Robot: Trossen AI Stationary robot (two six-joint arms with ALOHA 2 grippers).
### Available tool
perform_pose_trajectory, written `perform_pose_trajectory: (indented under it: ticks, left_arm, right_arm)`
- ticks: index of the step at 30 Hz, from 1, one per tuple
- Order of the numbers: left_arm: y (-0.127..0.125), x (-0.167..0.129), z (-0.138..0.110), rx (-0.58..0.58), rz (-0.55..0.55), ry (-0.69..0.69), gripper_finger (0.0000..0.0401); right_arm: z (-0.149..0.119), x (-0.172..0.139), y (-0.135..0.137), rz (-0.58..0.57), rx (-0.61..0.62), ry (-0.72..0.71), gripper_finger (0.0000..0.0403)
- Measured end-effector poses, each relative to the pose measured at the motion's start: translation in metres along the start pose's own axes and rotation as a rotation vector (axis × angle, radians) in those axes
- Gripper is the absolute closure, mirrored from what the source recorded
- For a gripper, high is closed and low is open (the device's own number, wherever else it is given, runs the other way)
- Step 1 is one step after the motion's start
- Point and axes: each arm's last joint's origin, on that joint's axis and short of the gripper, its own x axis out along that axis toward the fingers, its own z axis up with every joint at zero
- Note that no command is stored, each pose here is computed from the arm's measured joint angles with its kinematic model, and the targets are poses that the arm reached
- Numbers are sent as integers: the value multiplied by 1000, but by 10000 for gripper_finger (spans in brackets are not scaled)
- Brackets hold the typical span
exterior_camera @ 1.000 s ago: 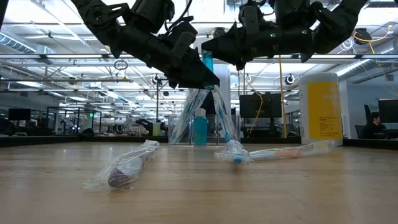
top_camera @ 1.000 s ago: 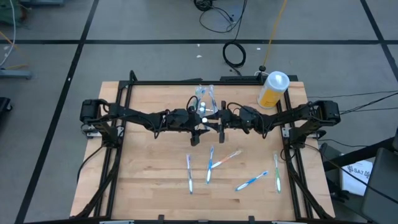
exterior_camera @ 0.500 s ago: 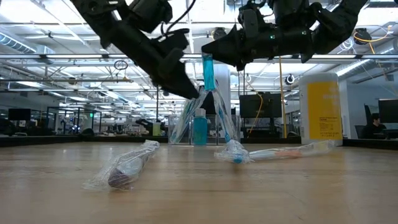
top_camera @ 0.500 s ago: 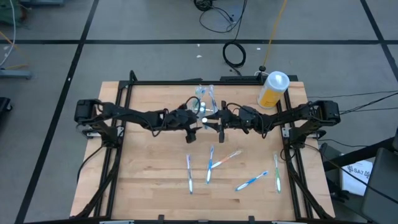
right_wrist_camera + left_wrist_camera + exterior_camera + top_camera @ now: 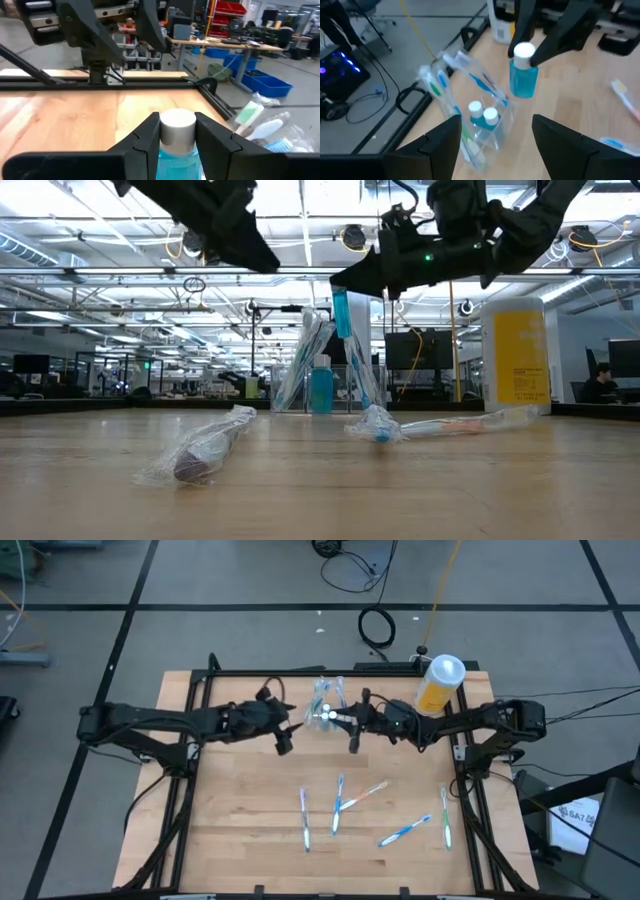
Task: Pick & Place toothbrushing station
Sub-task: Put the mouthwash into the transparent organizer
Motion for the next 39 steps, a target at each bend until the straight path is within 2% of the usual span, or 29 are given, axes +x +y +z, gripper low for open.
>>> perform_pose_trajectory:
  ticks: [5,8,11,17,22,34,39]
  left_arm:
    - [3,-7,5,-9,1,-39,150]
    - [3,-7,5,-9,4,-40,150]
    - [5,-6,5,-11,15,-39,150]
    - [7,-5,4,-11,26,-27,150]
    - [8,-3,0,3,36,12,150]
    - [8,-3,0,-10,42,7,150]
    - [8,-3,2,-31,43,-11,150]
  right_arm:
    - [-7,4,-10,-9,22,-2,306]
    - [-16,9,-13,43,37,-23,306]
    - [-26,14,-12,49,37,-33,306]
    - [-34,15,-21,-45,41,18,306]
    - [-32,15,-25,-40,41,1,306]
    - [-34,15,-26,-46,32,19,306]
    - [-33,14,-28,-50,-19,5,304]
